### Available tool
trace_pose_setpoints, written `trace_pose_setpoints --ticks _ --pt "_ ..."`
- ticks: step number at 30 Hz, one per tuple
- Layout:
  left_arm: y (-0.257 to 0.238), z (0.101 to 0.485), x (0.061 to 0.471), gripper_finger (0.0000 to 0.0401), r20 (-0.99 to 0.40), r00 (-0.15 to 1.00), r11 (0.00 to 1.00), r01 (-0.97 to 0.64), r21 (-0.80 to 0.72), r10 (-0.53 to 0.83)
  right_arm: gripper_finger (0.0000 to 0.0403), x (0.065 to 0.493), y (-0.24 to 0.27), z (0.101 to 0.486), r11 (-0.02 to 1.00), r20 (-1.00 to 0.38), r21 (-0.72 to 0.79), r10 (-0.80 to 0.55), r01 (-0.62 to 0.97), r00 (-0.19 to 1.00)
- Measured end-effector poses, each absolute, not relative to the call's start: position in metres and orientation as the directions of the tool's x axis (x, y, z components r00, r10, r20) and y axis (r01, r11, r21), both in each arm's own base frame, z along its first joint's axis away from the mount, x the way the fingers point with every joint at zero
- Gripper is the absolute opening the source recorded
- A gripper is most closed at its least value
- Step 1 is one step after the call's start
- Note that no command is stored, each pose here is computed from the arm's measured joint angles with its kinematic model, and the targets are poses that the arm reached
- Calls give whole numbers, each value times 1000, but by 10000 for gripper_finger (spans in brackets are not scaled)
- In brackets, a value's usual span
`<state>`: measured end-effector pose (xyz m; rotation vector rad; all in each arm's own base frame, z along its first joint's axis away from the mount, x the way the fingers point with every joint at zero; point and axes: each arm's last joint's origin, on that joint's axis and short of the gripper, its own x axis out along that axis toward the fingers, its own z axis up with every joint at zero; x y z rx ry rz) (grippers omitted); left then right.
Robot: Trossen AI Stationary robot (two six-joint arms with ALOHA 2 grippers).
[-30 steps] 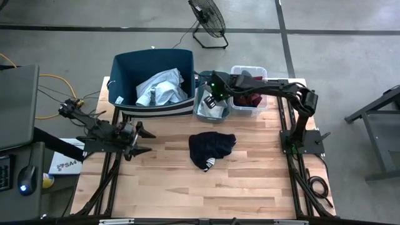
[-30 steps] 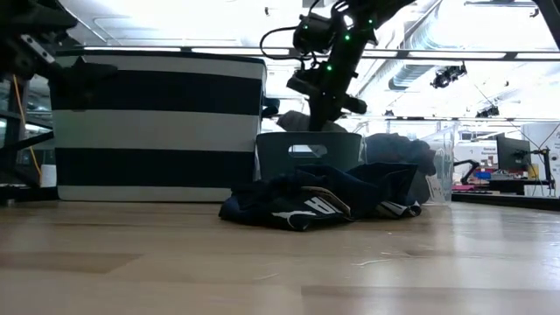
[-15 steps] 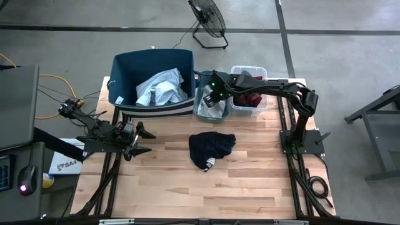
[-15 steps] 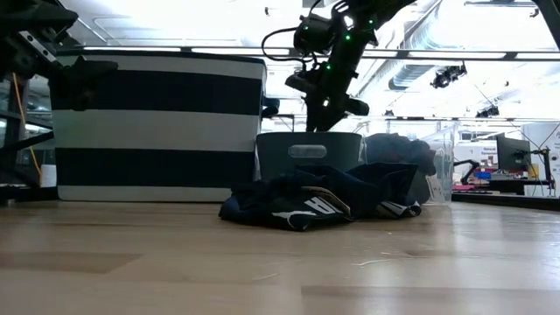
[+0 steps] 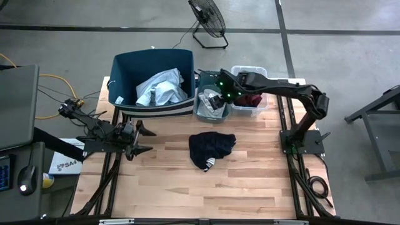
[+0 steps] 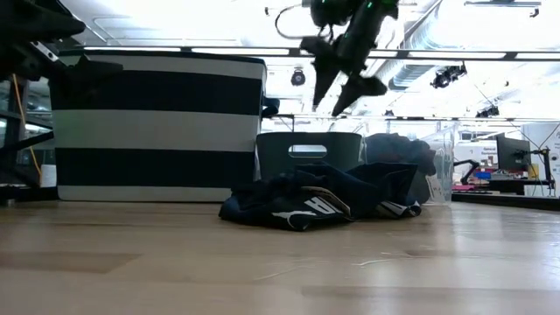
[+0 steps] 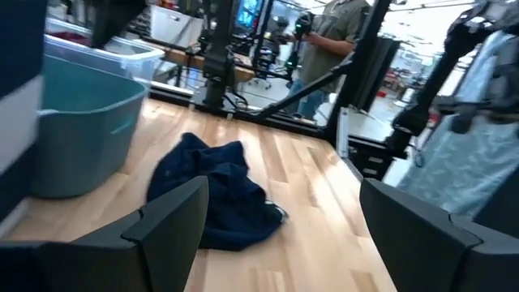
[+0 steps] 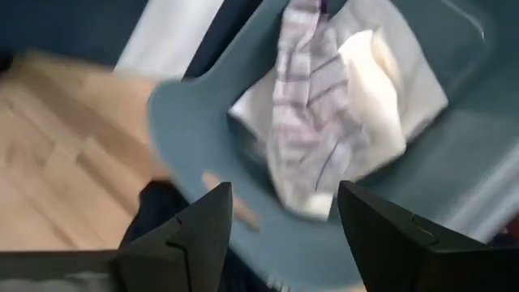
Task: Pick & Place Cloths
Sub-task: Put the dark blue underwear into the transparent bin
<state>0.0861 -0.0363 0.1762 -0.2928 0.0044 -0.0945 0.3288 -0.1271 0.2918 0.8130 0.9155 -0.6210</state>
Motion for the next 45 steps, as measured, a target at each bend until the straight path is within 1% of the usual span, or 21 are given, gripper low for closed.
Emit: trace_pose_setpoints --ticks 3,8,13,18,24,27,29,32,34,37,40,45 --pt "-36 176 86 316 6 998 958 67 -280 -68 216 323 -107 305 579 -866 327 -132 747 481" --pt "-36 176 86 316 4 998 958 66 -280 -68 216 320 -67 319 609 -859 329 -124 721 497" --pt "-36 177 86 316 26 997 953 72 -293 -67 215 325 -28 320 664 -856 303 -126 684 501" --pt "-36 178 86 316 31 997 953 75 -295 -69 215 329 2 316 674 -857 317 -98 667 506" --pt "-36 178 86 316 30 997 952 77 -295 -71 215 333 27 319 717 -829 355 -57 601 557" --pt "-36 178 86 316 30 997 952 77 -295 -72 215 331 30 318 697 -837 347 -73 628 543" --pt "-36 178 86 316 30 997 952 77 -295 -72 215 333 31 314 704 -844 330 -78 629 530" --pt "-36 178 86 316 30 997 952 78 -295 -72 215 336 33 309 753 -852 289 -79 591 518" --pt "-36 178 86 316 30 997 952 78 -295 -72 215 341 35 304 768 -854 279 -76 576 514" --pt "-36 178 86 316 30 997 952 79 -295 -73 222 349 41 289 799 -877 236 -70 553 476" --pt "-36 178 86 316 29 997 952 80 -295 -75 241 359 45 272 833 -894 190 -72 520 441" --pt "-36 178 86 316 30 997 952 80 -295 -75 289 377 48 240 862 -916 136 -79 488 394"
